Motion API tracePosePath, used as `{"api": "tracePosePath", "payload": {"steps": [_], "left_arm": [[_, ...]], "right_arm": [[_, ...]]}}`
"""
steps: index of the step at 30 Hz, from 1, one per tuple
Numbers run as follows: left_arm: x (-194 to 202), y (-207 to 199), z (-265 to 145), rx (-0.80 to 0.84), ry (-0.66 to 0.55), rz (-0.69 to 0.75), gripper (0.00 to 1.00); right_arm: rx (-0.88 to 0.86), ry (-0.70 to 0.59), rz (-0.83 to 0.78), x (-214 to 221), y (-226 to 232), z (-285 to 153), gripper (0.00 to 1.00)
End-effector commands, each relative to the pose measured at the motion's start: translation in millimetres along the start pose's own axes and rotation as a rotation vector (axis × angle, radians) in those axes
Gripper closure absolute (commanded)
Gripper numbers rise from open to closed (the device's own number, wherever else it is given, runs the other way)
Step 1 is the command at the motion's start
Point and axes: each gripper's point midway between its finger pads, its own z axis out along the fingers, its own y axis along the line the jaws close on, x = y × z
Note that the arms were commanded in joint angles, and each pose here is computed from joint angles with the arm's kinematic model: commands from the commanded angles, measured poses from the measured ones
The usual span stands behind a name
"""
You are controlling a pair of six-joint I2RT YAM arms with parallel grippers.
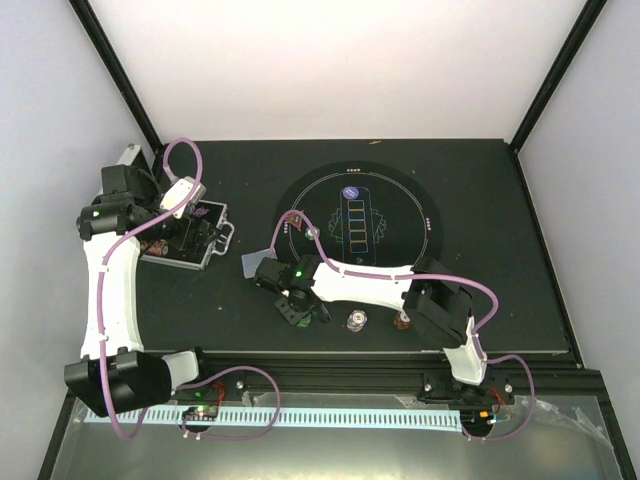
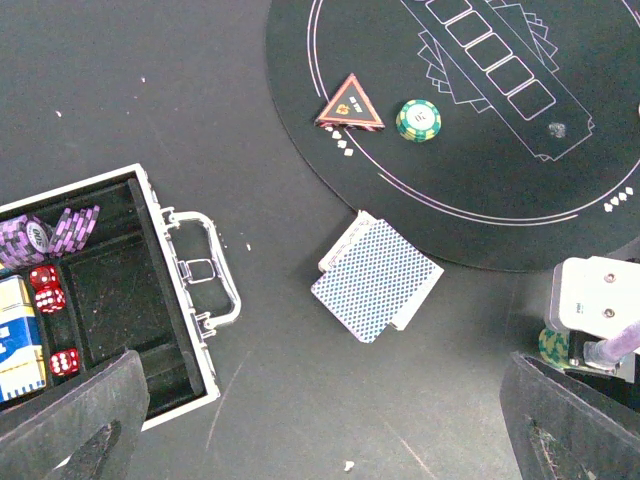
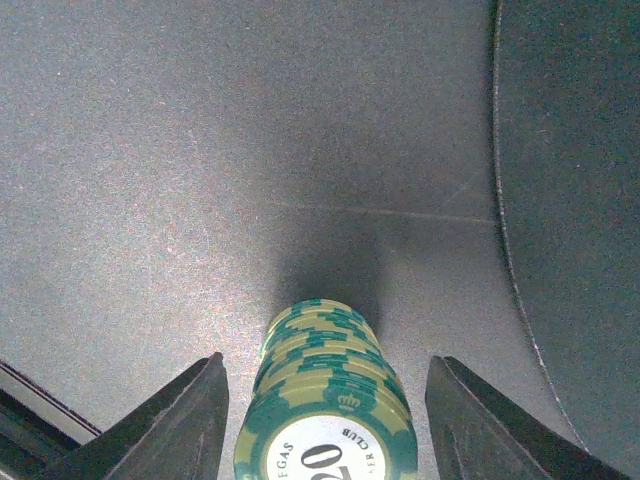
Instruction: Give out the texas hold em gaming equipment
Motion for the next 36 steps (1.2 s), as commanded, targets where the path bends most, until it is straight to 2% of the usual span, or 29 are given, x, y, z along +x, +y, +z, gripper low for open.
{"api": "tracePosePath", "payload": {"steps": [1, 6, 24, 29, 36], "left_arm": [[-8.0, 0.7, -10.2, -0.02, -0.029, 0.017, 0.01], [-7.0, 1.2, -9.3, -0.02, -0.026, 0.016, 0.01], [2.7, 4.8, -2.0, -0.033, -0.007, 0.015, 0.01], [2.2, 4.1, -2.2, -0.031, -0.009, 0.014, 0.01], [2.3, 4.9, -1.0, -0.028, -0.007, 0.011, 0.01]], "right_arm": [[0.025, -0.005, -0.004, -1.5, -2.1, 1.9, 0.44], [0.033, 0.0, -0.008, -0.1, -3.5, 4.2, 0.47], [0.028, 0.019, -0.014, 7.2, -2.9, 12.6, 0.48], [0.027, 0.011, -0.011, 6.5, -3.3, 10.7, 0.6], [0.018, -0.02, -0.017, -4.6, -0.4, -8.5, 0.61]]}}
